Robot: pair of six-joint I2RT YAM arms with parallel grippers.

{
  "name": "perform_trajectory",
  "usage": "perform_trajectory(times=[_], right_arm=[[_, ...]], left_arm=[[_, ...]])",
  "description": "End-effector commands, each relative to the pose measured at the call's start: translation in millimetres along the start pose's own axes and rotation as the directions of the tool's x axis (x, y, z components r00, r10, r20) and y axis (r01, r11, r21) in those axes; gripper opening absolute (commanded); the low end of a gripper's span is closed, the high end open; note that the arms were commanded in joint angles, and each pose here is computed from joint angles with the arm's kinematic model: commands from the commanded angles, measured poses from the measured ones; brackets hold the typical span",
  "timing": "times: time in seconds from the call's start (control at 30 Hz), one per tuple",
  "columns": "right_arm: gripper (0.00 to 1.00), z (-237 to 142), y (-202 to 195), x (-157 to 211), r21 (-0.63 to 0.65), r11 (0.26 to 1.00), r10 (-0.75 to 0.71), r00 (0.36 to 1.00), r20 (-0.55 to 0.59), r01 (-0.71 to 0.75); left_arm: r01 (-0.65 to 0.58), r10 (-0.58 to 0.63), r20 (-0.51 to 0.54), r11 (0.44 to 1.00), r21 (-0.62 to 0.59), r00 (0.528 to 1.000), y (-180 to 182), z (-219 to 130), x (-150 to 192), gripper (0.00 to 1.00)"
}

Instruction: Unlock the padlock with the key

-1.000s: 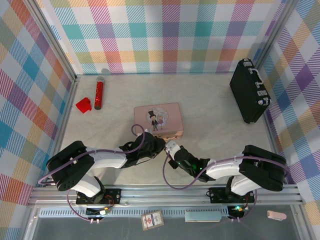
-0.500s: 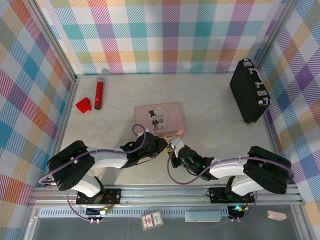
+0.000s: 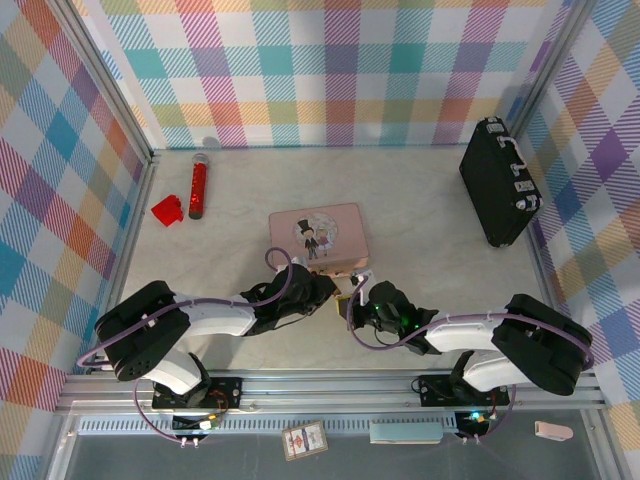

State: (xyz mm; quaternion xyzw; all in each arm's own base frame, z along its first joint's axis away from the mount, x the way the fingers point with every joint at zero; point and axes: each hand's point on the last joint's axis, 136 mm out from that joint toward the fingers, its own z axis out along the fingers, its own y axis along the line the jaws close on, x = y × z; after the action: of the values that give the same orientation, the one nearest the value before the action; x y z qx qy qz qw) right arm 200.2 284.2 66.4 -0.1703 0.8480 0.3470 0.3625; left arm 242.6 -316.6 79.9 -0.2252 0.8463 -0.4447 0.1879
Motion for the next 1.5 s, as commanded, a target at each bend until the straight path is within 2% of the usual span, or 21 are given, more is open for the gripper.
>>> perform_trajectory(times=[0.0,0.17,0.53,0.67,0.77,1.0,1.3,1.47], right_arm=[[0.0,-3,-3,-15,0.0,0.999,0.053,0.996,0.07,-0.053],[0.0,-4,-6,-8,0.005,0.998,0.063,0.997,0.054,-0.063],[0.0,-4,-11,-9,0.0,0.989,0.146,0.988,0.06,-0.146],[0.0,-2,-11,-6,-0.017,0.985,0.173,0.984,0.031,-0.173],[0.0,2,-7,-3,-0.037,0.982,0.185,0.983,0.008,-0.185],[0.01,11,-4,-1,-0.06,0.972,0.227,0.974,-0.011,-0.228],[0.02,25,-7,6,-0.051,0.96,0.273,0.961,-0.035,-0.275],[0.09,29,-9,6,-0.049,0.957,0.286,0.958,-0.033,-0.287]], left_arm=[[-0.029,0.031,-0.018,0.996,0.089,0.999,-27,-6,2,0.19],[-0.049,0.048,0.03,0.998,0.037,0.998,-16,-17,-9,0.38],[-0.125,0.13,0.125,0.991,-0.052,0.984,-8,-50,-36,0.51],[-0.182,0.196,0.163,0.978,-0.099,0.967,-5,-66,-46,0.58],[-0.254,0.28,0.152,0.953,-0.168,0.948,-2,-71,-52,0.59],[-0.343,0.367,0.116,0.921,-0.185,0.923,-4,-72,-55,0.62],[-0.388,0.408,0.088,0.903,-0.185,0.909,-5,-71,-53,0.64],[-0.401,0.419,0.065,0.896,-0.193,0.905,-1,-69,-50,0.65]])
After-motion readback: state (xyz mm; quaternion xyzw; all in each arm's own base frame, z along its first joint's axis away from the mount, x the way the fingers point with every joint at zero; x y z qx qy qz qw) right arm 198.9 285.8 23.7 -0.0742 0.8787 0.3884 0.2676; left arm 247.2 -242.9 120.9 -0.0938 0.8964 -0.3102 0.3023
